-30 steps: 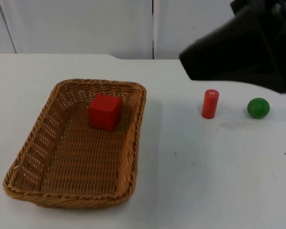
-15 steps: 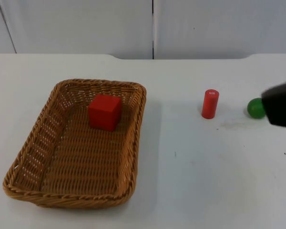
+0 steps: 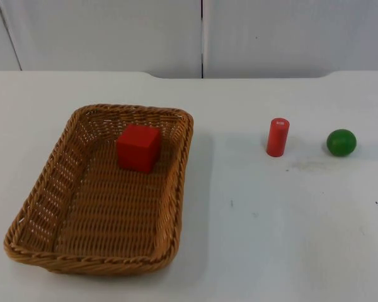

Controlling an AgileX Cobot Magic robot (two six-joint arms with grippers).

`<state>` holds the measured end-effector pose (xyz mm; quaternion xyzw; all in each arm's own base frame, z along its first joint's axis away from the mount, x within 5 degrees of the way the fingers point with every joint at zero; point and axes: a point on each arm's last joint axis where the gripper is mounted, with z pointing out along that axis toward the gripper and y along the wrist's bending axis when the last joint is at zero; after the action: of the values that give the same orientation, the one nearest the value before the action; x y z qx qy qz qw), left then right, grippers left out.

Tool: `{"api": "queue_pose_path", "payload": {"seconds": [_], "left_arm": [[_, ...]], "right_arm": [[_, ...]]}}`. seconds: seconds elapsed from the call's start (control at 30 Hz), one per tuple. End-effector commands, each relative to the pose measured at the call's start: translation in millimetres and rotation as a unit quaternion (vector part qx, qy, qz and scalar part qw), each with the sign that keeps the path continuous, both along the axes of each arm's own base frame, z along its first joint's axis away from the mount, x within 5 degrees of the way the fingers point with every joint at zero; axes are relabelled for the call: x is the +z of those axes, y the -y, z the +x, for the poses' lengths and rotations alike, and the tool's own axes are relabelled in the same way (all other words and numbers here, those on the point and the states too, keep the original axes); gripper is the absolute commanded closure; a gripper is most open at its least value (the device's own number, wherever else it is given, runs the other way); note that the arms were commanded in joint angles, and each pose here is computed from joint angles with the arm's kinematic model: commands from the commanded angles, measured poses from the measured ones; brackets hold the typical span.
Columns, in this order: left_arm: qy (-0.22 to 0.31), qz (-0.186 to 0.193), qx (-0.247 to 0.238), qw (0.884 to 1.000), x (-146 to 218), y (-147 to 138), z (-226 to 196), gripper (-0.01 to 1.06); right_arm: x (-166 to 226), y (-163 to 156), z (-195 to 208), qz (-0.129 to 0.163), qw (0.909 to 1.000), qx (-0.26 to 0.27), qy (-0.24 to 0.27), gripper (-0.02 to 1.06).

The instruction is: Pick up the basket with the left hand and place the object to the left of the red cylinder into the basket with the right hand.

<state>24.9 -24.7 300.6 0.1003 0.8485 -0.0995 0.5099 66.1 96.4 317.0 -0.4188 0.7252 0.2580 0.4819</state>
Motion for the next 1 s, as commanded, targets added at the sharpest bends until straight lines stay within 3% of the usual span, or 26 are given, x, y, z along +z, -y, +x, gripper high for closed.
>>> {"api": "queue_pose_path", "payload": {"seconds": [0.0, 0.27, 0.43, 0.63, 0.73, 0.97], "left_arm": [[0.009, 0.007, 0.019, 1.0, -2, -3, -9, 0.13], [0.024, 0.002, 0.049, 0.999, -8, -8, -30, 0.13], [0.011, 0.011, 0.059, 0.998, -18, -10, -34, 0.13], [-0.001, 0.004, 0.07, 0.998, -24, -11, -32, 0.13], [-0.002, 0.025, 0.093, 0.995, -24, -17, -31, 0.13], [-0.001, 0.028, 0.111, 0.993, -26, -20, -30, 0.13]], "right_arm": [[0, 9, -9, -0.001, 1.0, 0.006, 0.0, 0.0], [4, 28, -24, 0.008, 0.9999, -0.001, 0.015, 0.0], [-3, 47, -28, -0.021, 0.9983, -0.054, -0.002, 0.0], [-6, 60, -36, -0.03, 0.9976, -0.063, -0.002, 0.0], [-5, 67, -42, -0.021, 0.9976, -0.066, 0.005, 0.0], [-8, 81, -49, -0.015, 0.9957, -0.091, 0.002, 0.0]]}}
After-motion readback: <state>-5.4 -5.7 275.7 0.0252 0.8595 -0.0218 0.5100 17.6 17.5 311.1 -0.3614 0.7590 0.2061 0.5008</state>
